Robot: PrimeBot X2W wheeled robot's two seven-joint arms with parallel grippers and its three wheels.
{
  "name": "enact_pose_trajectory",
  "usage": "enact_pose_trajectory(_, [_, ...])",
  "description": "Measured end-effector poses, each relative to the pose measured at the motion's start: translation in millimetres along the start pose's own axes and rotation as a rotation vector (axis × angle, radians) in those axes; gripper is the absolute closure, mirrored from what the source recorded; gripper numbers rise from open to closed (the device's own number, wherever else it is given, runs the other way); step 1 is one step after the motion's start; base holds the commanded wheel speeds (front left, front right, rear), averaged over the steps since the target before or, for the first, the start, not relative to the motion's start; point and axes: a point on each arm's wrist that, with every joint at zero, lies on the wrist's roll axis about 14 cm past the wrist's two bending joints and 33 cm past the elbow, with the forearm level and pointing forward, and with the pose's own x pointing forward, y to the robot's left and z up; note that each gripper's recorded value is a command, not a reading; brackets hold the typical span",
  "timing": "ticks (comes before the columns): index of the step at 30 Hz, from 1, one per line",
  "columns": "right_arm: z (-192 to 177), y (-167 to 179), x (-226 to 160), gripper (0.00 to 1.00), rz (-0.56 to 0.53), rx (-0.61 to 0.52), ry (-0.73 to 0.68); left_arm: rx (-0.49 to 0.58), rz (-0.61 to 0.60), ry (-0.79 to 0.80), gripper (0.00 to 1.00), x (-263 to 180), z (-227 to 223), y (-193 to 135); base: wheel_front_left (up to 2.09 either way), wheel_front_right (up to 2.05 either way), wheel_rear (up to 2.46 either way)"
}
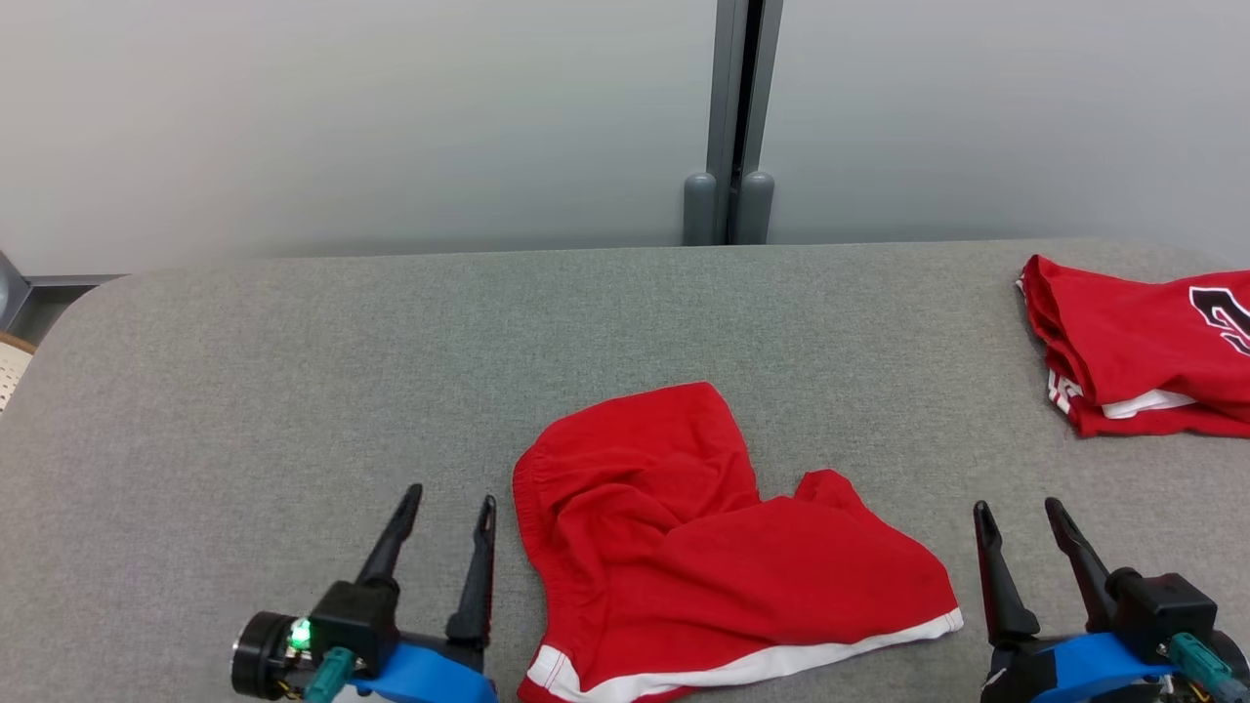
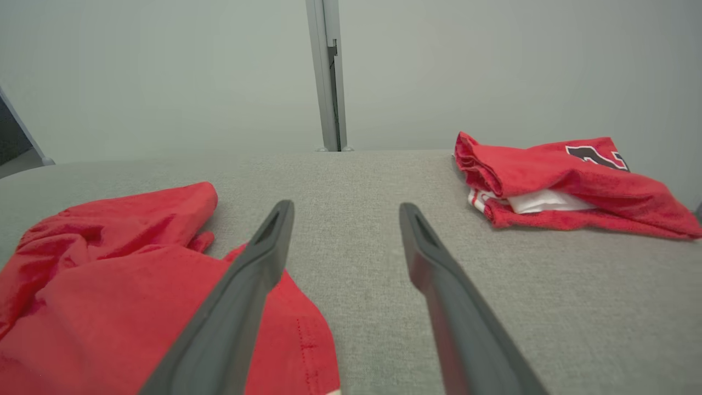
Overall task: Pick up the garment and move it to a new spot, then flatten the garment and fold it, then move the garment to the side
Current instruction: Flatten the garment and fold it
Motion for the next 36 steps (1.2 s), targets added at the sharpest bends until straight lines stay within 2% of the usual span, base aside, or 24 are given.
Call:
enact_pose_trajectory(12, [-53,-15,-17,0.00,-0.043,0.009,0.177,-0.013,-0.227,0.209,0.00,-29,-51,-67,0.00,0.00,0.00])
enact_pose_trajectory(23, [-80,-13,-21,0.00,-0.037,0.023,0.273,-0.050,-0.306,0.408,0.00,-60,-94,-85,0.00,0.00,0.00])
enact_pose_trajectory(29, [-96,-1,-23,0.00,-0.004,0.029,0.328,-0.081,-0.341,0.447,0.00,-68,-102,-98,0.00,0.00,0.00])
enact_pose_trajectory(36, [-112,14,-25,0.00,0.039,0.031,0.390,-0.082,-0.356,0.453,0.00,-69,-104,-99,0.00,0.00,0.00])
